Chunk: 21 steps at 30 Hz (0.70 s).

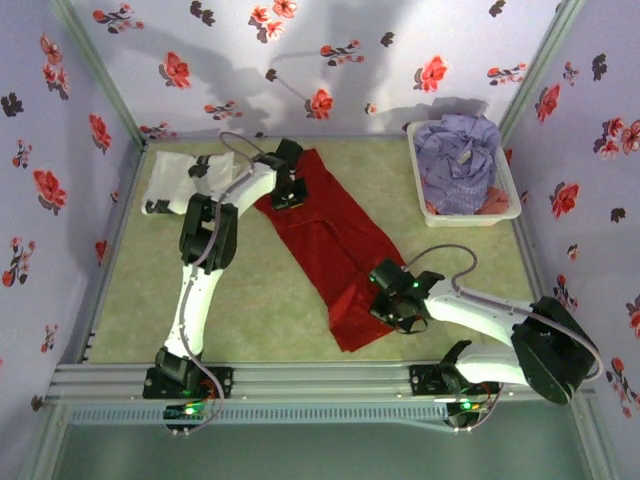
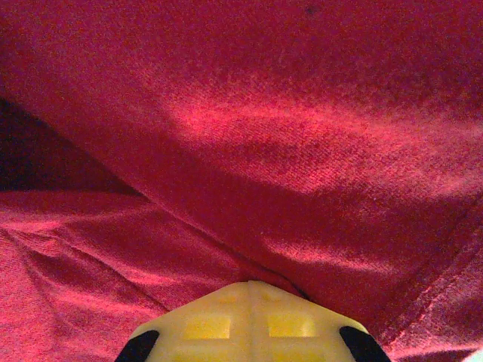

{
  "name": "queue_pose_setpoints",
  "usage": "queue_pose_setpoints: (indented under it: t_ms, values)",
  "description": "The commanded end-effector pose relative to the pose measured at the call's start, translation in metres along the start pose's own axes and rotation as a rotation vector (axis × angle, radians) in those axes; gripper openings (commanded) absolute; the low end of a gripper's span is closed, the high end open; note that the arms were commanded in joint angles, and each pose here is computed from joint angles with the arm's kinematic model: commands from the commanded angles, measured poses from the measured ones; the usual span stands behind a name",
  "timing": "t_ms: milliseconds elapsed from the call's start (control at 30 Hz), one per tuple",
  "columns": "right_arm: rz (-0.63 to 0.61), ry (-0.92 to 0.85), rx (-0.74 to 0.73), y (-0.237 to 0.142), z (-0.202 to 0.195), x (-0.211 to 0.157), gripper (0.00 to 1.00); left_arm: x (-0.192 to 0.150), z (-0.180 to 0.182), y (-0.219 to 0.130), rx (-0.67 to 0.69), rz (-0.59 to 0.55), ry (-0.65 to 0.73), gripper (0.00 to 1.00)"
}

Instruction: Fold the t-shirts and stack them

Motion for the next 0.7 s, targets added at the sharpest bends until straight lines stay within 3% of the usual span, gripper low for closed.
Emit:
queue_pose_setpoints:
  t_ms: [0, 200, 367, 533, 667]
  values:
    - [0.027, 0.026, -0.006, 0.004, 0.001, -0.009, 0.02, 0.006, 0.007, 0.031, -0.015, 0.025, 0.019, 0.0]
    - [0.065, -0.017, 0.071, 0.005, 0.048, -0.026, 0.01, 0.027, -0.035, 0.038, -0.204, 0.013, 0.05, 0.0]
    - [0.029, -0.073, 0.071, -0.011, 0.063, -0.029, 0.02, 0.053, -0.067, -0.001, -0.31, -0.077, 0.096, 0.0]
    - [-0.034, -0.069, 0.088, -0.029, 0.055, -0.019, 0.03, 0.07, -0.069, -0.052, -0.29, -0.162, 0.106, 0.01]
    - [-0.051, -0.058, 0.088, -0.029, 0.052, -0.01, 0.03, 0.057, -0.057, -0.066, -0.219, -0.143, 0.098, 0.0]
Point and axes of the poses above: each hand's point on the last joint's axis, 136 mm out from that joint toward the fingers, its own y axis out along the fingers, its own z axis along the line the jaws close on, x = y × z, the point moved 1 cm from there along -y, back along the fingers, and after that the axes turned 15 degrees about y, right-handed, at the moved point
